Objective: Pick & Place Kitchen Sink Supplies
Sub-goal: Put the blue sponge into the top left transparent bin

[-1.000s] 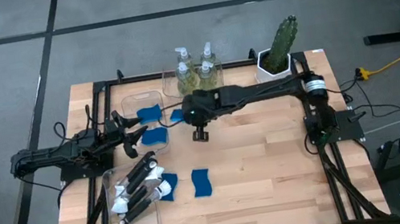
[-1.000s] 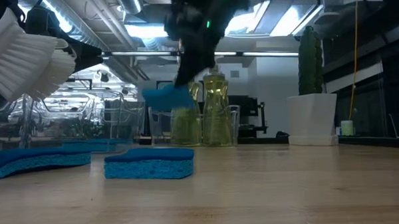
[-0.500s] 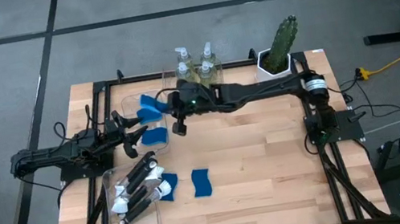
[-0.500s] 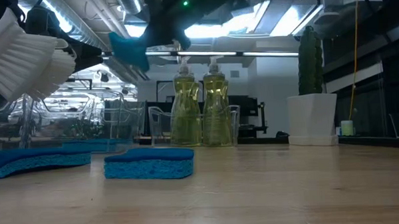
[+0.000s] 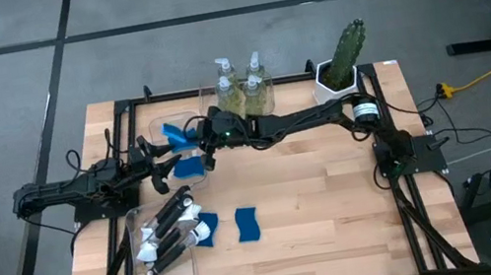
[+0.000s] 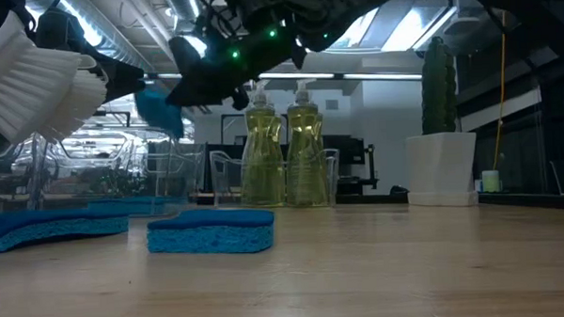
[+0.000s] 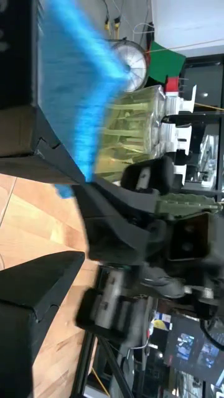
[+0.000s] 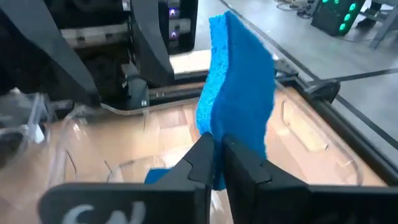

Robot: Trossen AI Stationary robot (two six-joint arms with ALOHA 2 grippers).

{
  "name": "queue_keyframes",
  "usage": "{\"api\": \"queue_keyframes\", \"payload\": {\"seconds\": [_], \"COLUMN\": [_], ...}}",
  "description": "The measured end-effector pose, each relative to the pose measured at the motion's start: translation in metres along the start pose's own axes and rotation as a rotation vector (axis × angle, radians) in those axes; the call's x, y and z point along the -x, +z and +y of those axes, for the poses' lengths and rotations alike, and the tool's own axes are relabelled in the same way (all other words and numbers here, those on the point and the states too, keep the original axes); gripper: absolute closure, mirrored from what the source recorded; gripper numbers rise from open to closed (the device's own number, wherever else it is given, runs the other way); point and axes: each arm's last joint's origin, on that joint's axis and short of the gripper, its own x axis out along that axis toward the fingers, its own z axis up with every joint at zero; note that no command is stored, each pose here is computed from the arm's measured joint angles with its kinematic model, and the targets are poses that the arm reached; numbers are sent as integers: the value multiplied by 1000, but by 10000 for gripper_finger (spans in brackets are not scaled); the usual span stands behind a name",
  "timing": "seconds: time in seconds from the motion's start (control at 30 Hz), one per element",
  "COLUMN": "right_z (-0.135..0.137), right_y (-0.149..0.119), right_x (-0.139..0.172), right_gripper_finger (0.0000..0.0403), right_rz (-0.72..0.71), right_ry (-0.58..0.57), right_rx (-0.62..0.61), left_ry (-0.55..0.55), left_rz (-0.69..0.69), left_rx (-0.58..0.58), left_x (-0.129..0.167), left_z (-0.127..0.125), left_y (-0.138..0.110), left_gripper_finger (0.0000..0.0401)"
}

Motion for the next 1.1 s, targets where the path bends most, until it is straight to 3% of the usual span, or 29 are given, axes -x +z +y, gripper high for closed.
{"api": "queue_keyframes", "payload": {"seconds": [0.2,0.3,0.43,0.6,0.77,1.1], "right_z": [2,3,3,4,8,44], "right_y": [1,3,4,4,8,35], "right_x": [0,0,0,0,5,55], "right_gripper_finger": [318,265,179,98,78,95], "right_rz": [-16,-42,-49,-34,-18,121], "right_ry": [68,141,154,210,321,418], "right_rx": [25,22,4,-108,-110,-49], "left_ry": [0,0,0,0,0,0], "left_rz": [0,0,0,1,0,0], "left_rx": [0,0,0,0,0,0], "left_x": [0,0,0,0,0,0], "left_z": [0,0,0,0,0,0], "left_y": [0,0,0,0,0,0], "left_gripper_finger": [221,221,221,221,221,221]}}
